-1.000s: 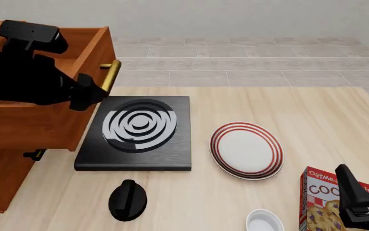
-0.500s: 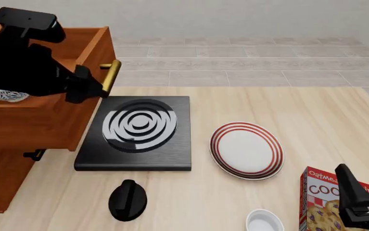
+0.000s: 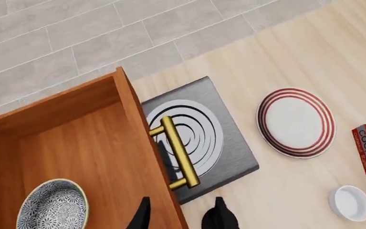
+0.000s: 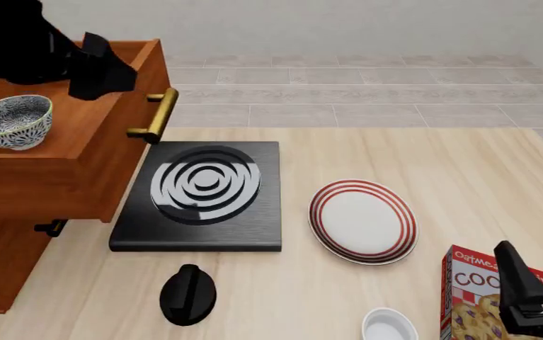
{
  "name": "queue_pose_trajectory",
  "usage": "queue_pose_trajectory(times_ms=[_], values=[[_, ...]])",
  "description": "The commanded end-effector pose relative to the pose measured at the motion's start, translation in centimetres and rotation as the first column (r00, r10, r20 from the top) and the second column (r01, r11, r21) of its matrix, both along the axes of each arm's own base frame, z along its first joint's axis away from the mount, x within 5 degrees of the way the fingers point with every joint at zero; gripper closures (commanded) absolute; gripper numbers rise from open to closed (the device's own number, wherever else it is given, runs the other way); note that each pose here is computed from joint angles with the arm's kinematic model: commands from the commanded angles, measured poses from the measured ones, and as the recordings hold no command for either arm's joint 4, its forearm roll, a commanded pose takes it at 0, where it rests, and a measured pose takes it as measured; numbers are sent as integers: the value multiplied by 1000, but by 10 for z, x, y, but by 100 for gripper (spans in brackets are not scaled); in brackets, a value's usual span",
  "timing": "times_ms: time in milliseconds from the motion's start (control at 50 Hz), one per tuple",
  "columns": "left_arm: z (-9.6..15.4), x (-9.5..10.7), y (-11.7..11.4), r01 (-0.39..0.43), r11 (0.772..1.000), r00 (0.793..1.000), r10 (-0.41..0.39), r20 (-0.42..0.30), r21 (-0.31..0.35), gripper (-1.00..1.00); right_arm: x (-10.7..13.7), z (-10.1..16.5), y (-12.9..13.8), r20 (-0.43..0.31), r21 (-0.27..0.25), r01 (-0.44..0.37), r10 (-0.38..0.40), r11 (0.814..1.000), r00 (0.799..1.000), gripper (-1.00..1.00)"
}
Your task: Pick the akita bowl in the top layer of the wooden cabinet and place it on the plate.
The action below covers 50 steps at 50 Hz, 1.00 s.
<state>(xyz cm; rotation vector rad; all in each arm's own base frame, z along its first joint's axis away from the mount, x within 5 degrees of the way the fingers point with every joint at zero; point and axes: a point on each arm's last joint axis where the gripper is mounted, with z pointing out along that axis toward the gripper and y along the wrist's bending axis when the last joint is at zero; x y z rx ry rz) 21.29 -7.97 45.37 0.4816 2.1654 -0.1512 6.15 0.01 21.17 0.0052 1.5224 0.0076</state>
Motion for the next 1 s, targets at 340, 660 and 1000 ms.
queue_pose_trajectory(times_ms=[340,660,1000], values=[[24,15,22,-29,994,1000,29,7,106,-100,0,1,0,4,3,2,-2,1000,1000,-100],[24,34,30,-50,988,998,56,-35,143,-100,2,0,0,-1,3,-2,2,1000,1000,-100],[21,30,48,-50,975,996,63,-55,218,-100,-1,0,1,-2,5,-9,9,1000,1000,-100]])
